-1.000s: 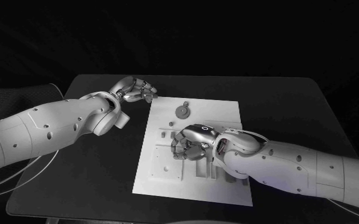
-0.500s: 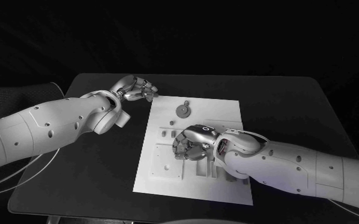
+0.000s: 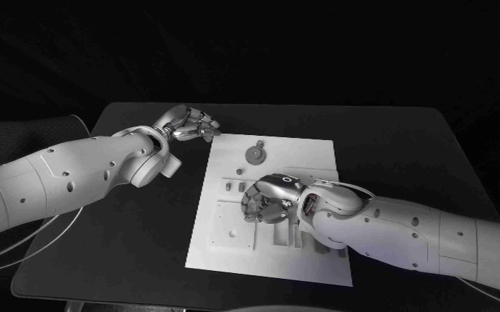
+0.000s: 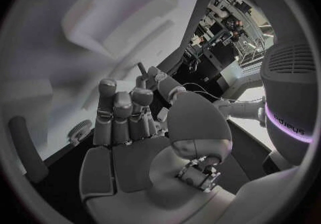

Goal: Assemble the parts on the task board

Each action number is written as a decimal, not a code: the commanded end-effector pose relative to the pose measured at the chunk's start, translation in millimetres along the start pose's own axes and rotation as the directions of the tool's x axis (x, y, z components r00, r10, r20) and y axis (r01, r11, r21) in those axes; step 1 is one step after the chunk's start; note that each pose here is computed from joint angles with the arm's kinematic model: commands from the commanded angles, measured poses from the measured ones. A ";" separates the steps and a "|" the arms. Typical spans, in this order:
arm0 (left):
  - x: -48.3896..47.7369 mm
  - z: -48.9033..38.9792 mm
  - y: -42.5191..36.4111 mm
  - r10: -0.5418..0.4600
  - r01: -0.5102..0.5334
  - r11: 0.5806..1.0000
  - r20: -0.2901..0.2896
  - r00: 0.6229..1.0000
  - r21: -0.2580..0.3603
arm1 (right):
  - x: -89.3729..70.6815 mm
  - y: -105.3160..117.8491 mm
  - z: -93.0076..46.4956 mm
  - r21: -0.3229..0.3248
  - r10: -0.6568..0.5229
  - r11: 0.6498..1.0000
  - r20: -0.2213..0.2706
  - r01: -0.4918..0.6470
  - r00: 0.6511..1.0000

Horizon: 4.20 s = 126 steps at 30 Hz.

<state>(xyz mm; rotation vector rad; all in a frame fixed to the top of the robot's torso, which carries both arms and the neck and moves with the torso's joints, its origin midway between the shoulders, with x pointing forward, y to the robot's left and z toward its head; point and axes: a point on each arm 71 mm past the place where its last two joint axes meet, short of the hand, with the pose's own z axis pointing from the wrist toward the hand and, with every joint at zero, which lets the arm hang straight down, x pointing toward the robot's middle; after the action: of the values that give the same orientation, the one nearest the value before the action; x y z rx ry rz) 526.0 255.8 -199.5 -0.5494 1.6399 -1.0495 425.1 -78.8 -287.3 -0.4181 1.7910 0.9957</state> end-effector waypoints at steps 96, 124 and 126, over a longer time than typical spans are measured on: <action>0.5 -0.4 -1.5 0.005 -0.005 1.000 -0.003 1.000 0.008 | 9.1 3.4 -0.2 -0.012 -0.029 1.000 -0.071 0.028 0.997; -0.3 -0.8 -0.9 0.005 -0.005 1.000 -0.004 1.000 0.005 | 5.2 -1.1 -2.5 0.006 -0.014 1.000 -0.027 0.014 1.000; -0.4 -0.9 -0.8 0.006 -0.006 1.000 -0.004 1.000 0.004 | 4.9 -1.4 -3.2 0.007 -0.014 1.000 -0.024 0.014 1.000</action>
<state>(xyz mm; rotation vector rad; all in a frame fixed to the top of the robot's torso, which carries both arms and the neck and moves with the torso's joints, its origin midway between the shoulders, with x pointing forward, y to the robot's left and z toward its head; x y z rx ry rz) 525.5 257.6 -199.6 -0.5491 1.6434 -1.0421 422.7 -81.4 -292.2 -0.4434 1.8162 0.9732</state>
